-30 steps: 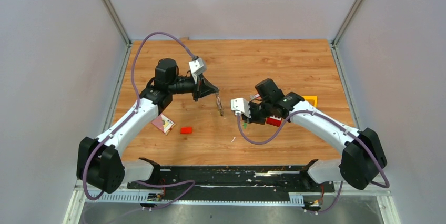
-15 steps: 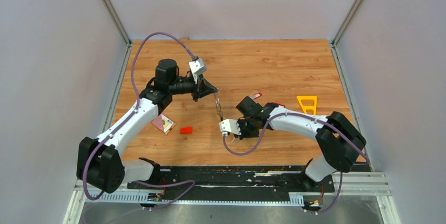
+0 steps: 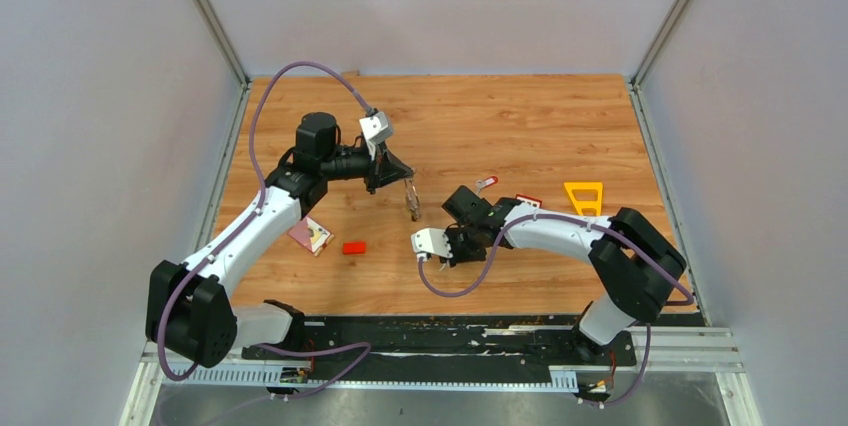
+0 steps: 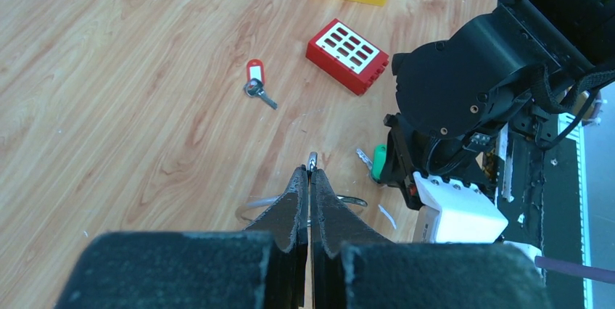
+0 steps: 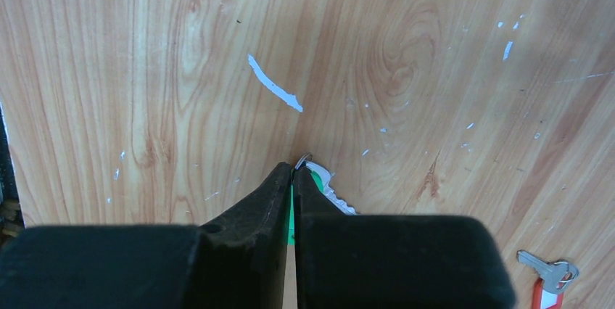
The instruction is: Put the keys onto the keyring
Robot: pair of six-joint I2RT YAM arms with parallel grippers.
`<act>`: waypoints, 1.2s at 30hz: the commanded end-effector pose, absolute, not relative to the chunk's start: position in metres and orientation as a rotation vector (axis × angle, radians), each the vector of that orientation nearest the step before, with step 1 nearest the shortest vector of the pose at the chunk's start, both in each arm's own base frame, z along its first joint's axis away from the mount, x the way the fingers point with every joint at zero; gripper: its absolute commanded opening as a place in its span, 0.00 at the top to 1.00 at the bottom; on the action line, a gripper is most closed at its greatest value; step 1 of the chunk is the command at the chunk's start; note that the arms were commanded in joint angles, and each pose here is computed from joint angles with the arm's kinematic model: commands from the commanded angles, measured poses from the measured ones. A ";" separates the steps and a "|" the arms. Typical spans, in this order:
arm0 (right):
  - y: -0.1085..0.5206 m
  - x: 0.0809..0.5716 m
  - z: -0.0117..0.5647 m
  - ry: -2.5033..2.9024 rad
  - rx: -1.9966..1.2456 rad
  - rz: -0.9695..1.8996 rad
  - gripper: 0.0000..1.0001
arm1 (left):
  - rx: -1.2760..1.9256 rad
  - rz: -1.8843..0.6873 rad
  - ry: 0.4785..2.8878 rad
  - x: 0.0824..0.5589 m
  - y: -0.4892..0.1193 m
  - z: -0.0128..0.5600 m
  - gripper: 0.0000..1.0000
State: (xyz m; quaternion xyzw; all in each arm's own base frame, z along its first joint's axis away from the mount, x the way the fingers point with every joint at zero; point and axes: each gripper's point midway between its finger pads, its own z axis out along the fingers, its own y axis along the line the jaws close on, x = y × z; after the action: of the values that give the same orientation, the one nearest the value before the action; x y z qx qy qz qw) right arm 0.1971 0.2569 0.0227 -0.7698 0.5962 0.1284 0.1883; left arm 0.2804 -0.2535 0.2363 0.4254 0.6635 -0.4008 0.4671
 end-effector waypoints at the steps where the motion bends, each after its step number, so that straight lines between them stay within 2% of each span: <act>1: 0.264 0.209 0.028 1.651 -2.142 0.314 0.92 | 1.072 -0.977 1.554 0.279 -0.256 0.253 1.00; 10: 0.266 0.214 0.032 1.653 -2.111 0.293 0.84 | 1.076 -0.990 1.555 0.278 -0.257 0.252 1.00; 22: 0.271 0.218 0.034 1.656 -2.097 0.298 0.80 | 1.080 -0.996 1.556 0.277 -0.257 0.251 1.00; 32: 0.267 0.220 0.030 1.666 -2.099 0.276 0.85 | 1.084 -1.001 1.555 0.275 -0.257 0.250 1.00; 36: 0.268 0.221 0.030 1.666 -2.096 0.272 0.94 | 1.086 -1.004 1.554 0.274 -0.258 0.251 1.00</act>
State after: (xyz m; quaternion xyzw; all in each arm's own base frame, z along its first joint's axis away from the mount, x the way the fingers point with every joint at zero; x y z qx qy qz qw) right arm 0.2081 0.2574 0.0221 -0.7645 0.6036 0.1064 0.1996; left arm 0.2770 -0.2544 0.2359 0.4282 0.6615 -0.4072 0.4618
